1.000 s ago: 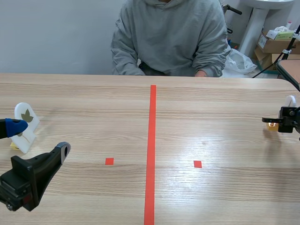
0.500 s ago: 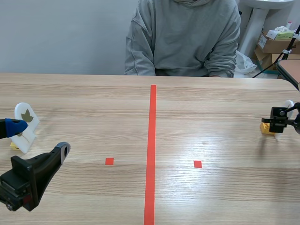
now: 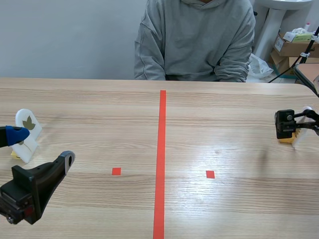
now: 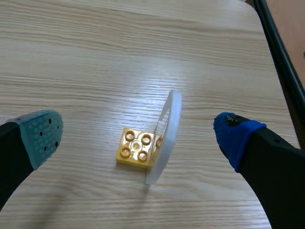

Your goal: Do the leaf sorting experiment

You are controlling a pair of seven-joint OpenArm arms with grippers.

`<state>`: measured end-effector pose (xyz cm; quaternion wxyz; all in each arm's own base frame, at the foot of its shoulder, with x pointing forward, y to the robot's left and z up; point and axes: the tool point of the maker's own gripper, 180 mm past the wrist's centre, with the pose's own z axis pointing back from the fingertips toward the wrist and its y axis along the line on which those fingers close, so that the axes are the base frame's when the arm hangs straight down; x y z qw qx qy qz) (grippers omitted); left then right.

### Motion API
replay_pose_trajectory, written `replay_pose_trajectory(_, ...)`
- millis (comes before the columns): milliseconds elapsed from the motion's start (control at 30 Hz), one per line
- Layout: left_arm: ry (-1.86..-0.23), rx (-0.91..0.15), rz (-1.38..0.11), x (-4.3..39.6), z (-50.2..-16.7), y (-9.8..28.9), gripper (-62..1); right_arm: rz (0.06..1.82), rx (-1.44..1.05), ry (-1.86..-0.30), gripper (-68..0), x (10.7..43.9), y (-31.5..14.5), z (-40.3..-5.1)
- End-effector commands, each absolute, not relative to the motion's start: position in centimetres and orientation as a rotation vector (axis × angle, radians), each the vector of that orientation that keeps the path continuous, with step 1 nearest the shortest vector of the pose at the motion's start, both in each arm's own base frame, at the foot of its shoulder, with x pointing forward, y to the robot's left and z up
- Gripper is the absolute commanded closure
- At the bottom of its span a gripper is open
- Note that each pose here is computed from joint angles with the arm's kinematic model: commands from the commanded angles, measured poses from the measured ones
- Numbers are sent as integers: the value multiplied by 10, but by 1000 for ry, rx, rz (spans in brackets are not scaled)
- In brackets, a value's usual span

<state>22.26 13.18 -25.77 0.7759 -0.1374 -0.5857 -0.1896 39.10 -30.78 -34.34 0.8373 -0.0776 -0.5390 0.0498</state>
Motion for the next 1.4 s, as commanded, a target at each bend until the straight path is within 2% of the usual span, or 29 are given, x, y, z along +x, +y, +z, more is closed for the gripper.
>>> replay_pose_trajectory(0,-1303,-306,-416,226,-247,128,-623,132,-187,-1176,-679,391,-315,-326)
replay_pose_trajectory(267,-1301,-306,-416,226,-247,128,-623,181,-128,-1226,-679,363,-295,-297)
replay_pose_trajectory(667,-1301,-306,-417,226,-247,128,-623,323,26,-1313,-679,313,-233,-243)
replay_pose_trajectory(800,-1301,-306,-417,226,-247,128,-623,433,129,-1319,-679,293,-198,-230)
replay_pose_trajectory(1067,-1301,-306,-417,226,-247,128,-623,582,344,-1266,-679,255,-151,-228)
replay_pose_trajectory(1233,-1299,-305,-420,225,-247,128,-623,626,482,-1248,-679,235,-142,-221)
replay_pose_trajectory(1367,-1299,-305,-420,225,-247,128,-623,598,468,-1233,-679,231,-154,-221)
